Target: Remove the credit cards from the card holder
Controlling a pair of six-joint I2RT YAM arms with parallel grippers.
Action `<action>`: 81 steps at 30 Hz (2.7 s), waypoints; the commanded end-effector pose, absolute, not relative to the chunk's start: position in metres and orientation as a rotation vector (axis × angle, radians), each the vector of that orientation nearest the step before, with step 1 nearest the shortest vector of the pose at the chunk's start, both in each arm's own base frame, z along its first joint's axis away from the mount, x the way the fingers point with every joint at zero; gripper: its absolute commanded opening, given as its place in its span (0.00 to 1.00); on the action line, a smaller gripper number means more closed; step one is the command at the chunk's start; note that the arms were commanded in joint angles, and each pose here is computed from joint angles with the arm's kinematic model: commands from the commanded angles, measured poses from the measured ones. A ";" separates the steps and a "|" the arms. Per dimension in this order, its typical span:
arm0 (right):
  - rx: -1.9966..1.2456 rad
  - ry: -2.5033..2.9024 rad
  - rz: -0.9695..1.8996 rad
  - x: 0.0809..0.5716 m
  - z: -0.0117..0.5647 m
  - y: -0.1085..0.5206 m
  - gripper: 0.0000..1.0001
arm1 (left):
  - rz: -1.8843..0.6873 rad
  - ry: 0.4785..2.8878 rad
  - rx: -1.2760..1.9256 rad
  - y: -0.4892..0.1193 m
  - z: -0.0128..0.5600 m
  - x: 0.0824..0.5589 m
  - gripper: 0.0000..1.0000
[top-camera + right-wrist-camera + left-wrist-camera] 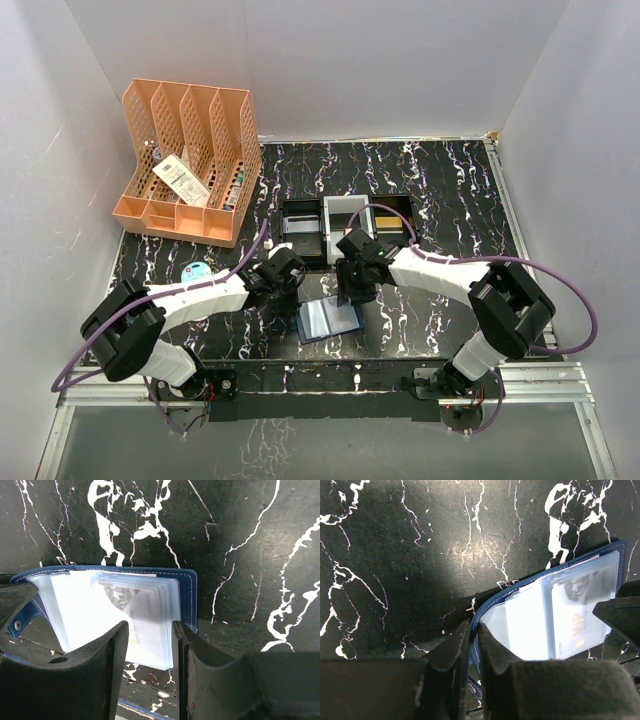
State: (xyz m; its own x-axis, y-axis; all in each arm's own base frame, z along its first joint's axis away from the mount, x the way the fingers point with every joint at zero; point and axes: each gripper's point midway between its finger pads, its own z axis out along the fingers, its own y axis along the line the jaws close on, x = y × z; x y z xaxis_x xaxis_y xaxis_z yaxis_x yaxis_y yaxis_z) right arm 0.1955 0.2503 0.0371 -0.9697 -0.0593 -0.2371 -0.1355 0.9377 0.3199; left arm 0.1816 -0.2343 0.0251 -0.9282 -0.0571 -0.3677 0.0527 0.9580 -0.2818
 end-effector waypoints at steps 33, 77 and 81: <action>-0.206 2.798 0.484 0.207 0.059 0.260 0.40 | -0.413 2.737 0.031 -0.240 0.029 0.184 0.08; -0.229 2.759 0.714 0.193 0.090 0.283 0.12 | -0.426 2.749 0.049 -0.245 0.026 0.184 0.07; -0.265 2.763 0.830 0.185 0.093 0.296 0.15 | -0.430 2.748 0.050 -0.245 0.027 0.184 0.07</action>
State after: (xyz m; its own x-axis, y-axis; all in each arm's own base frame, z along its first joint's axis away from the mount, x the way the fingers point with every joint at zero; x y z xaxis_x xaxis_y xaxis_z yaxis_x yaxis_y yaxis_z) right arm 0.1815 0.2668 0.0627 -0.9659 -0.1008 -0.2384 -0.1911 0.8989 0.3943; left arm 0.1807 -0.2375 0.0200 -0.9362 -0.0236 -0.3506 0.0775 0.9593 -0.2716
